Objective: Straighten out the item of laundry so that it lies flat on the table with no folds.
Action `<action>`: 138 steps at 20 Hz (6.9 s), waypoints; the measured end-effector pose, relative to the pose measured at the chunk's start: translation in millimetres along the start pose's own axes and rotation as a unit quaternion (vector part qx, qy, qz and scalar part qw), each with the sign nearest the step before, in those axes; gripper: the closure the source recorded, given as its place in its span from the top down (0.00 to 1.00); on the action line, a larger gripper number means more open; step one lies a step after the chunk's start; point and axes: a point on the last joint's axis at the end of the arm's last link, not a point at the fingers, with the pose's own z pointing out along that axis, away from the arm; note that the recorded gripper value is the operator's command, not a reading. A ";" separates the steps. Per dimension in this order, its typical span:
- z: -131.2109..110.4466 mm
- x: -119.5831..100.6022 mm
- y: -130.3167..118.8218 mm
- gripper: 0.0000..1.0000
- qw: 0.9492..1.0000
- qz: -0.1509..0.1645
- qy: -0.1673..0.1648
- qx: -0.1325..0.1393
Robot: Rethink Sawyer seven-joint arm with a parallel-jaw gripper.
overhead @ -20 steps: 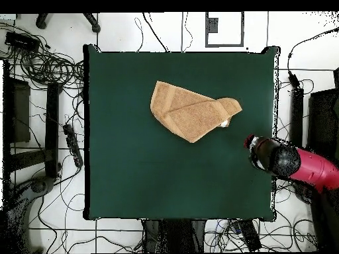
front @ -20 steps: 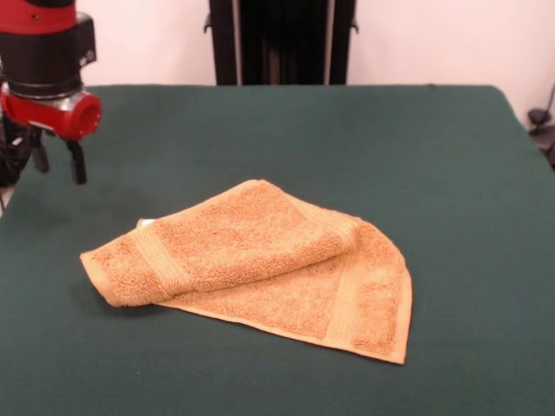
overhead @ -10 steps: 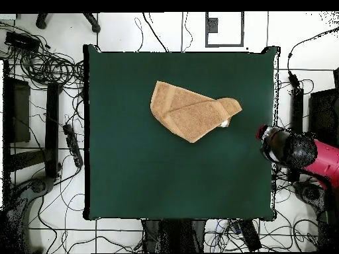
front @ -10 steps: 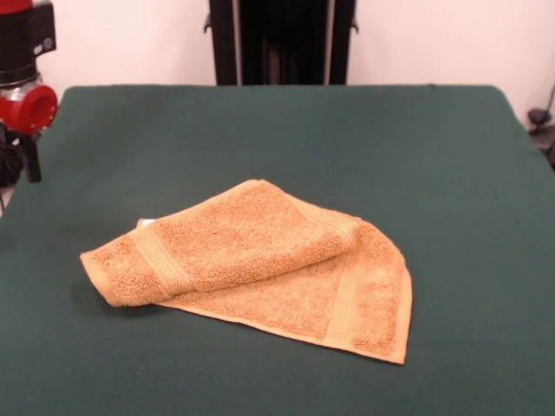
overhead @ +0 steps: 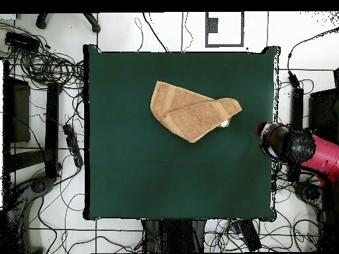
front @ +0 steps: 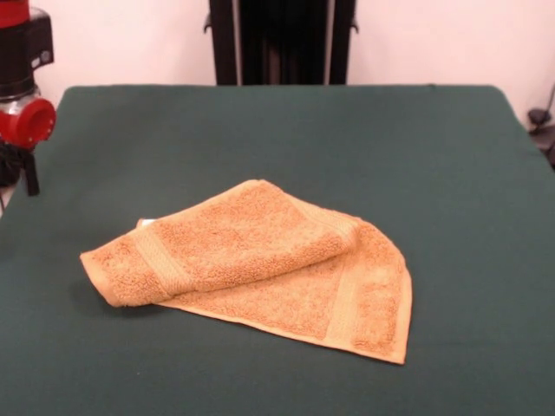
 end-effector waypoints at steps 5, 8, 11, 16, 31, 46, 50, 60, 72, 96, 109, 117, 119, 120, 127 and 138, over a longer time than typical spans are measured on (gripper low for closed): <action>8.7 -0.7 33.1 1.00 1.000 -0.019 0.001 -0.005; 11.2 -1.5 55.3 1.00 1.000 -0.029 0.000 -0.010; 11.5 -5.8 76.2 1.00 0.999 -0.032 -0.002 -0.018; 10.9 -19.9 102.3 1.00 0.999 -0.027 -0.001 -0.028; 30.3 -62.0 93.6 1.00 1.000 0.008 -0.005 -0.026; 65.5 -37.2 98.3 1.00 1.000 -0.002 0.020 -0.011; 63.4 -38.4 99.6 1.00 1.000 -0.002 0.019 -0.010; 37.5 -50.5 99.4 1.00 1.000 0.004 0.007 -0.013; -46.8 -85.4 106.0 1.00 0.999 0.026 -0.034 -0.026; -62.4 -80.6 136.8 1.00 0.999 0.022 -0.035 -0.025; -31.8 -63.9 133.3 1.00 0.999 0.024 -0.039 -0.025; -12.4 -51.2 130.8 1.00 0.999 0.025 -0.024 -0.022; -10.0 -48.5 130.6 1.00 0.999 0.025 -0.021 -0.022; -9.7 -47.9 130.5 1.00 0.999 0.025 -0.021 -0.022; -6.8 -45.0 131.2 1.00 0.999 0.025 -0.025 -0.023; 23.9 -33.5 134.6 1.00 0.999 0.025 -0.037 -0.028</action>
